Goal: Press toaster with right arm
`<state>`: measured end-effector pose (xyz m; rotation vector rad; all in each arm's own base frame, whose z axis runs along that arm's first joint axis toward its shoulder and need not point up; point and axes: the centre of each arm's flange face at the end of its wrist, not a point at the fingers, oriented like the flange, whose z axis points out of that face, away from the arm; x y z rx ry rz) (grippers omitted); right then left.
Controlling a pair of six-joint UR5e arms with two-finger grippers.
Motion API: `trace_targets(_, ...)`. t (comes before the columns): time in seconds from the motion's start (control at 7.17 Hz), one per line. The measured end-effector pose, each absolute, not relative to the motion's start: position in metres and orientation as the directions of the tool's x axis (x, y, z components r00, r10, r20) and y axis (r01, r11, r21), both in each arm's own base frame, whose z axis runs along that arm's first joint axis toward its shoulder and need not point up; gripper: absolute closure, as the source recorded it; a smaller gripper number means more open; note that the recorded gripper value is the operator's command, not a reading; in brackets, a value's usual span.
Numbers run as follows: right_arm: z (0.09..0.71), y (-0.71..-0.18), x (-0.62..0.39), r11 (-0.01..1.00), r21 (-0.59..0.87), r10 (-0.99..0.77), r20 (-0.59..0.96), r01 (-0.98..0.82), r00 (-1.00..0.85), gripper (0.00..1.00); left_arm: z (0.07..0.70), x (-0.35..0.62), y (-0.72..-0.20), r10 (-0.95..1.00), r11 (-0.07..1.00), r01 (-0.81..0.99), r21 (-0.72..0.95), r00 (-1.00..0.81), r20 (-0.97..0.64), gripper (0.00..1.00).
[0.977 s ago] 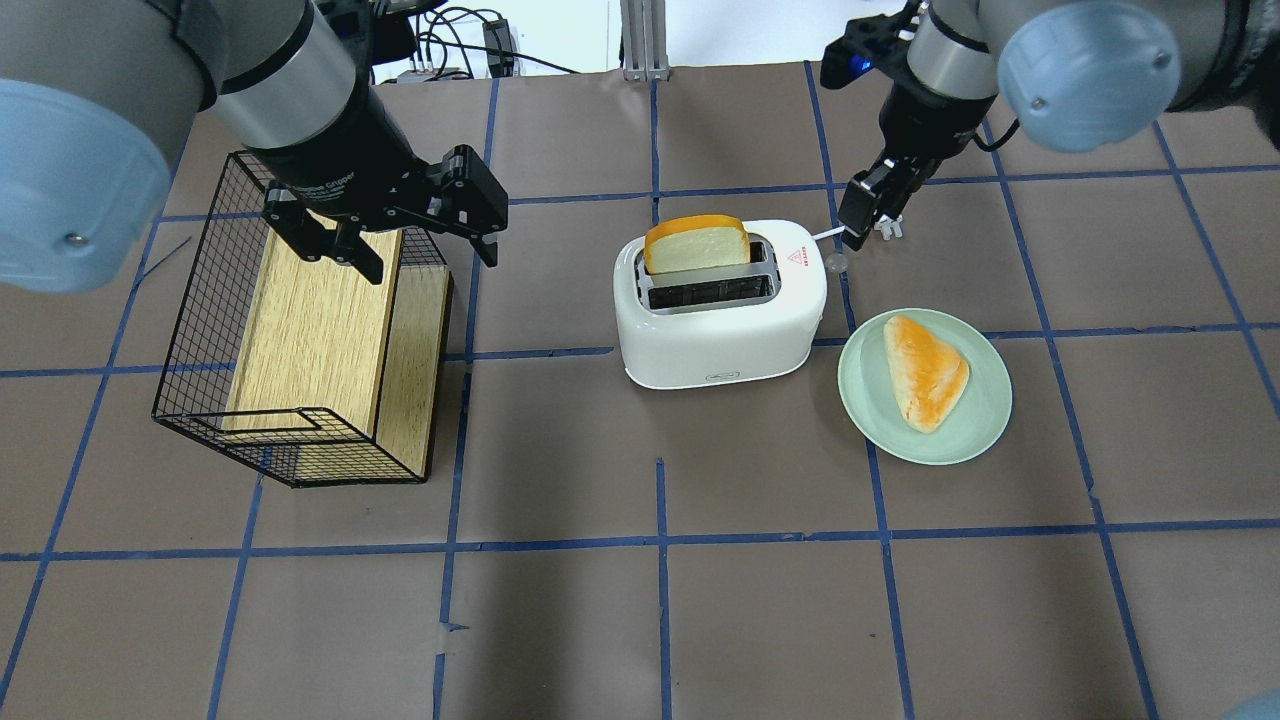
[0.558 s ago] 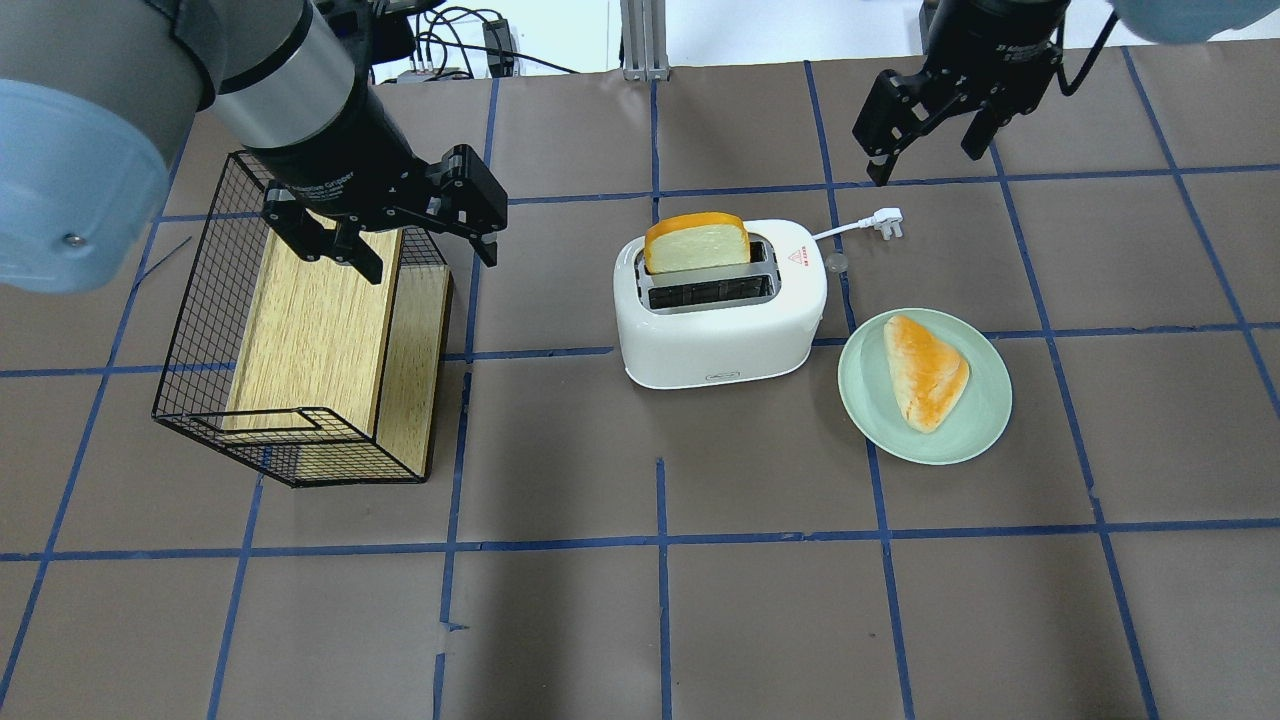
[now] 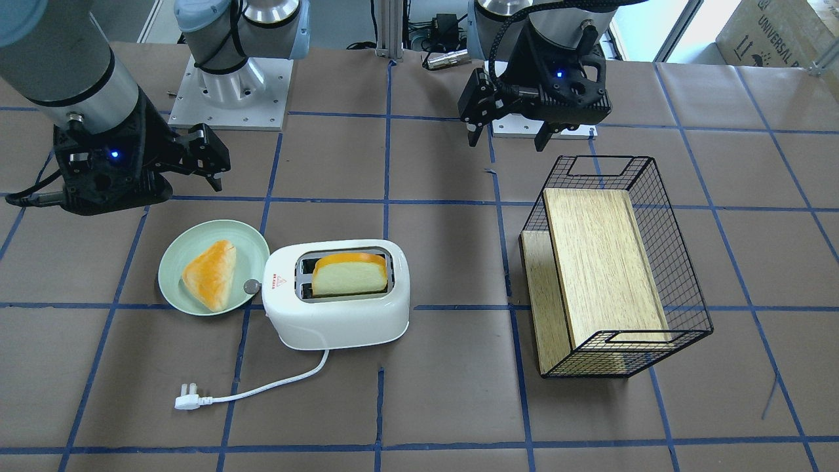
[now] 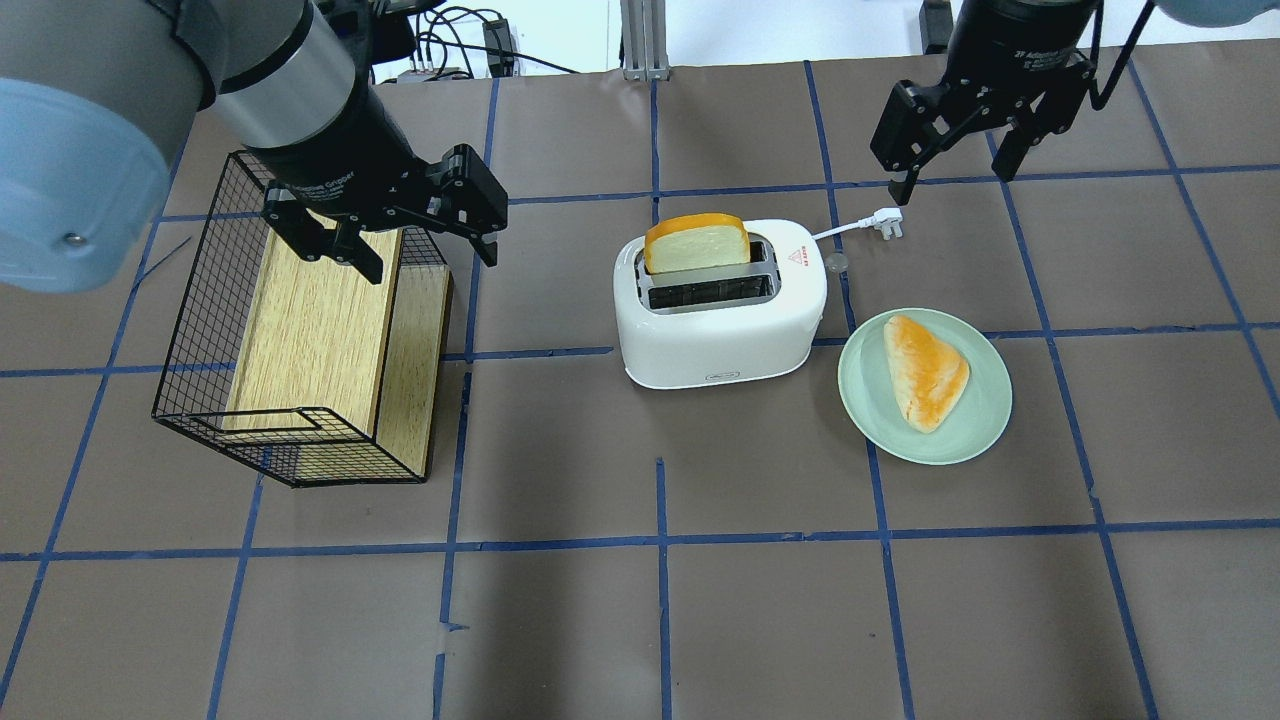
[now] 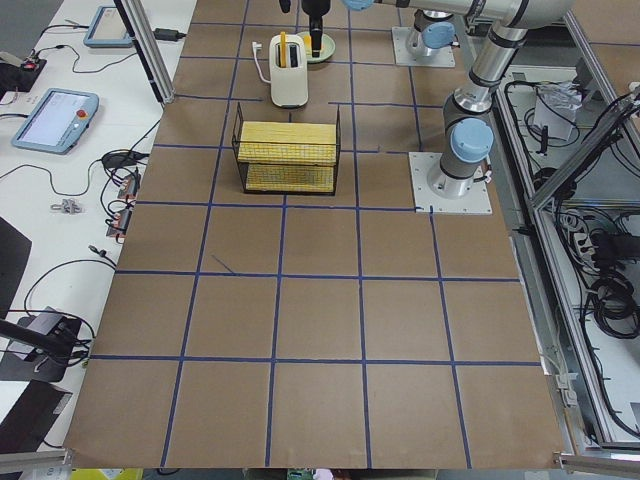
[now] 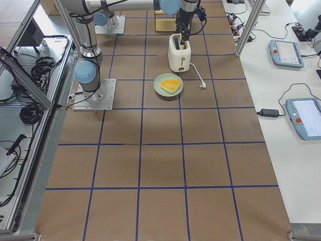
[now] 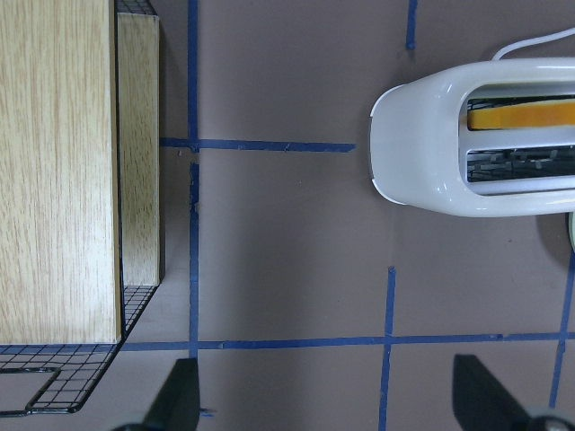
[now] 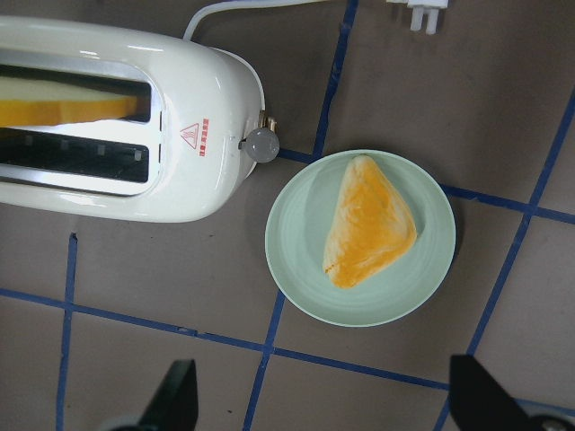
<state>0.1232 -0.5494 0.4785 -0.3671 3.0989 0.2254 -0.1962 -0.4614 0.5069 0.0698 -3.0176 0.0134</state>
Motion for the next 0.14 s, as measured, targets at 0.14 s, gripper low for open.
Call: trace_targets(0.14,0.4688,-0.5467,0.1210,0.959,0.158,-0.234,-0.013,-0.233,-0.972,0.00,0.5069,-0.1962,-0.4614,-0.046,0.999,-0.047,-0.006,-0.991,0.123,0.00)
